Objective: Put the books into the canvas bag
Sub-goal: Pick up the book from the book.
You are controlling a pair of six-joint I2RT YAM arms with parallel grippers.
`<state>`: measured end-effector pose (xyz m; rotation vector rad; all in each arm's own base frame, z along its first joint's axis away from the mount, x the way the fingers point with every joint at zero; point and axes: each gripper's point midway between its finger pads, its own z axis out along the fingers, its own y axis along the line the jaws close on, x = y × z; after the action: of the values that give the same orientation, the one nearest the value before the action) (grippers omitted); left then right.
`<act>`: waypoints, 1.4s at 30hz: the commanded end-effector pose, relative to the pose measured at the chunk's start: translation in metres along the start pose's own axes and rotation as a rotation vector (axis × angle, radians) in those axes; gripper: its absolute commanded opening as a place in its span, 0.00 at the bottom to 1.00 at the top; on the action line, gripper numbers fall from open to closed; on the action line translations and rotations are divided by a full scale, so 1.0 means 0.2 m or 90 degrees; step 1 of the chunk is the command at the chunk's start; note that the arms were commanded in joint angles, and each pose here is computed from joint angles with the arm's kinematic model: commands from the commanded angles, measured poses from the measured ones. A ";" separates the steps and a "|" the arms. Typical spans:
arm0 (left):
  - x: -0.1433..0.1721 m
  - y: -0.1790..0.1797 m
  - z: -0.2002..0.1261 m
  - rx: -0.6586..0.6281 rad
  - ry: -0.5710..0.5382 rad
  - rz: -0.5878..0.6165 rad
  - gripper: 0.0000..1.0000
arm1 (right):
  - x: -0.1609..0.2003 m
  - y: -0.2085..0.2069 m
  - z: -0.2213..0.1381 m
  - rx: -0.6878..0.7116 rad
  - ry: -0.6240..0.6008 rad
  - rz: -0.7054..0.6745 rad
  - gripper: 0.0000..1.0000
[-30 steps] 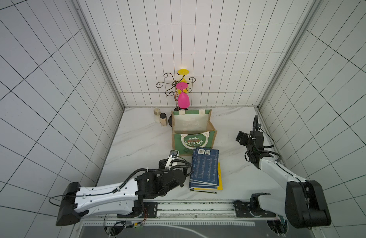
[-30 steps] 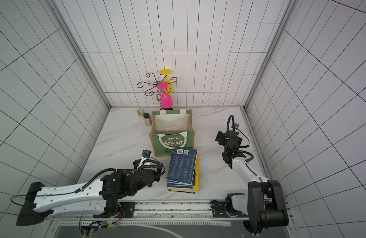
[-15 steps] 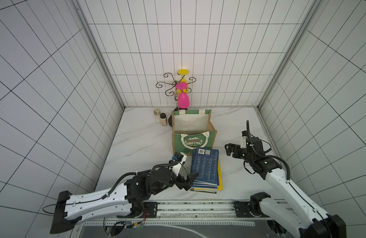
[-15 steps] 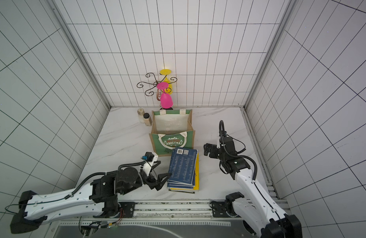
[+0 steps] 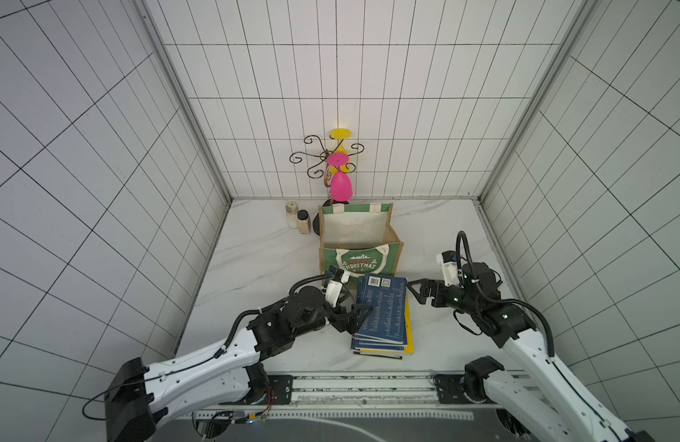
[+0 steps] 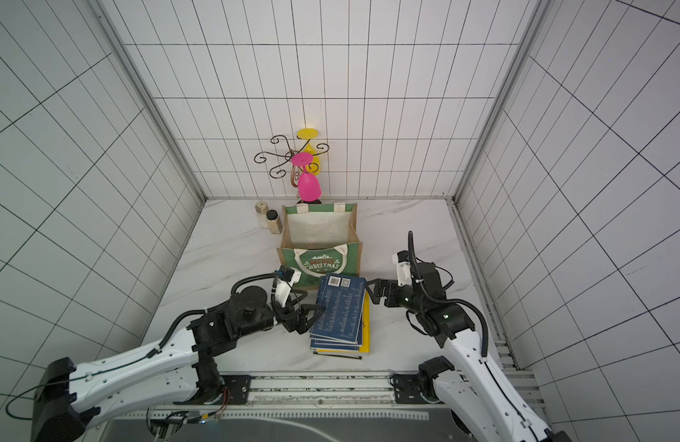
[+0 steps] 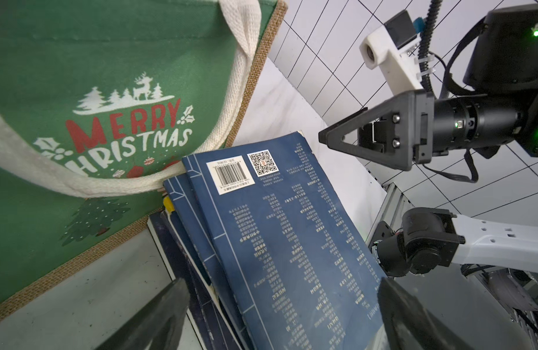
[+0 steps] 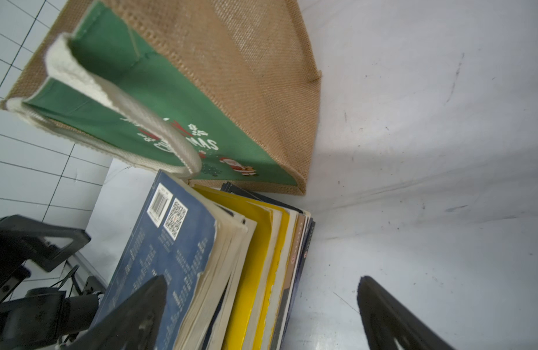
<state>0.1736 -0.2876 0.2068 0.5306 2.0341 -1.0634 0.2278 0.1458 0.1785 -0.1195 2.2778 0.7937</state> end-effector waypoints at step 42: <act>0.02 -0.06 0.03 0.101 0.003 -0.031 0.97 | 0.10 0.22 0.00 -0.088 -0.008 -0.027 0.99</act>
<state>0.1625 -0.2988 0.2019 0.5578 2.0065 -1.2654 0.1898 0.1929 0.2072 -0.3080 2.1583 1.0156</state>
